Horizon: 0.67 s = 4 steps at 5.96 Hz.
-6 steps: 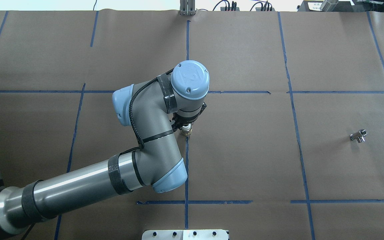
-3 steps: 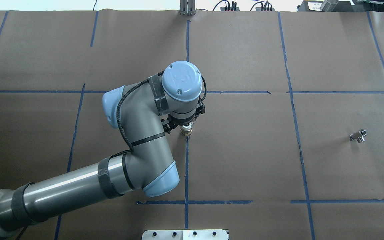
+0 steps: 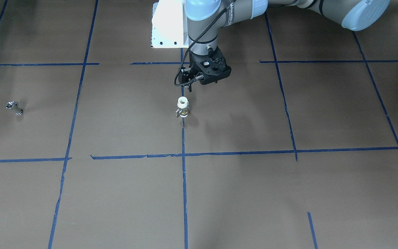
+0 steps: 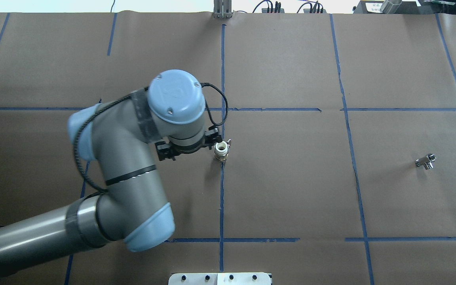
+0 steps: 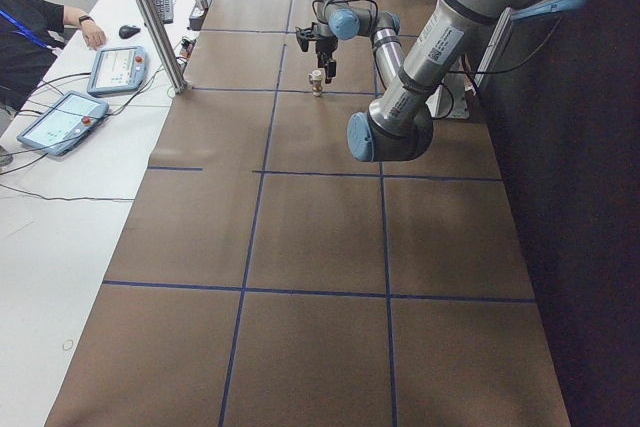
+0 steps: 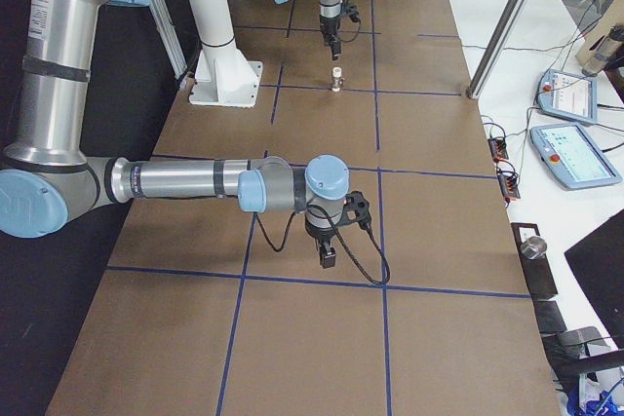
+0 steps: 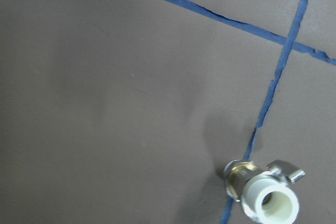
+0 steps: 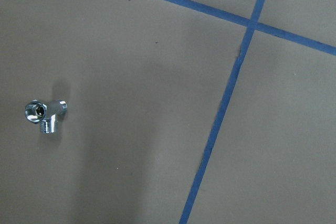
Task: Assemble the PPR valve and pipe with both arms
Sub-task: 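Open the left gripper and withdraw it from the standing fitting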
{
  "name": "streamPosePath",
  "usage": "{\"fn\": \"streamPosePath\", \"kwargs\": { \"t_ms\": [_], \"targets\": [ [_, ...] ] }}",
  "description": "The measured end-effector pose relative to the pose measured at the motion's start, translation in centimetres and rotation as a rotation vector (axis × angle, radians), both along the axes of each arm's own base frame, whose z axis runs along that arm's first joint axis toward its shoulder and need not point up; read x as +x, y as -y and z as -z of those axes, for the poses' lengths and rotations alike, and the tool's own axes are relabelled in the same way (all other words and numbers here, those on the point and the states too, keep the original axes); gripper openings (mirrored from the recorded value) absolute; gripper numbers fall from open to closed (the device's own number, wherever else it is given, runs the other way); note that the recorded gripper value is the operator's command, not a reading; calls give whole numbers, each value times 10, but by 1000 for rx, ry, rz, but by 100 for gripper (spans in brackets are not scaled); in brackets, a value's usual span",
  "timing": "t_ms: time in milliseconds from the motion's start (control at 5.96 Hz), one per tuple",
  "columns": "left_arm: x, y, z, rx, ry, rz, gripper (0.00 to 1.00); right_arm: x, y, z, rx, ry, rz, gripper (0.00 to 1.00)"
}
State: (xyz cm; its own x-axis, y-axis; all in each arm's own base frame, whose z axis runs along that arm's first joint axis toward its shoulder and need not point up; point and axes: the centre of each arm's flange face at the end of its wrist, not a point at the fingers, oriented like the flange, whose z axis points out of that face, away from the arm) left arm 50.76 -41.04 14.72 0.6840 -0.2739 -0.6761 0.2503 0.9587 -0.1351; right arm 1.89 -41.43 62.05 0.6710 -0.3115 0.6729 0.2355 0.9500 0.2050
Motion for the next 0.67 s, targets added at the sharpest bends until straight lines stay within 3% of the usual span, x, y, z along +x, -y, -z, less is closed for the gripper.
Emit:
{"fn": "streamPosePath", "kwargs": {
  "t_ms": [336,671],
  "targets": [
    [-86,14,-58,158,33,-197,100,0,0,2,2,0,-3,100],
    [-201,60,-148,300,85,-384,100,-1,2,6,26,5,-3,100]
  ]
}}
